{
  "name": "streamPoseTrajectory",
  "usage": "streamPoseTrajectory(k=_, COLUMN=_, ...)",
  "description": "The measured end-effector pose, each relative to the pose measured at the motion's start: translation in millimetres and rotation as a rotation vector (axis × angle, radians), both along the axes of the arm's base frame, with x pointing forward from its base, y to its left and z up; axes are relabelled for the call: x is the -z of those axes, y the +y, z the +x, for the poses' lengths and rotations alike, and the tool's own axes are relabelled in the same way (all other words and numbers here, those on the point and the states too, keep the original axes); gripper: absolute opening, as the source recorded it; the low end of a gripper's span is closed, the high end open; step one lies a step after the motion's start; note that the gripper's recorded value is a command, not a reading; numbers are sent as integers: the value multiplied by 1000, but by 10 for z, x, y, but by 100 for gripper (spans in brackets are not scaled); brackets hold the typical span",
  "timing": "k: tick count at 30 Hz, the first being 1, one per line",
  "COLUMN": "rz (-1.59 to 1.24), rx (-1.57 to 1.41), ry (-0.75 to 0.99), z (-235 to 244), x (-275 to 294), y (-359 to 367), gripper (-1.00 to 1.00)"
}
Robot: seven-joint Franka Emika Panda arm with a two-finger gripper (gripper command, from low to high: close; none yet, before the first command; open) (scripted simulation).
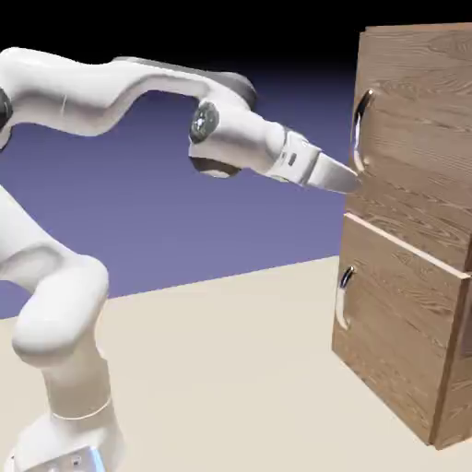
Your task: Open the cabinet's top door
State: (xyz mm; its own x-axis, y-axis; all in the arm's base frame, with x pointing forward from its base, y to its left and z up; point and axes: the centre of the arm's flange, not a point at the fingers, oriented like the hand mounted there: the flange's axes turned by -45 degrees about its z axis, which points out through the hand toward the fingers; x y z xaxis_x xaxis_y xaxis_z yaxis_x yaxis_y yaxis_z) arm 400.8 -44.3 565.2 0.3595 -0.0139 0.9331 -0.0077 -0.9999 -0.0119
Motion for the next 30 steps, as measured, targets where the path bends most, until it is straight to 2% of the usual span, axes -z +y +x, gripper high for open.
streamPoseTrajectory(k=30, rz=-24, rx=52, ry=-367, z=363, x=-141, y=863, gripper=0)
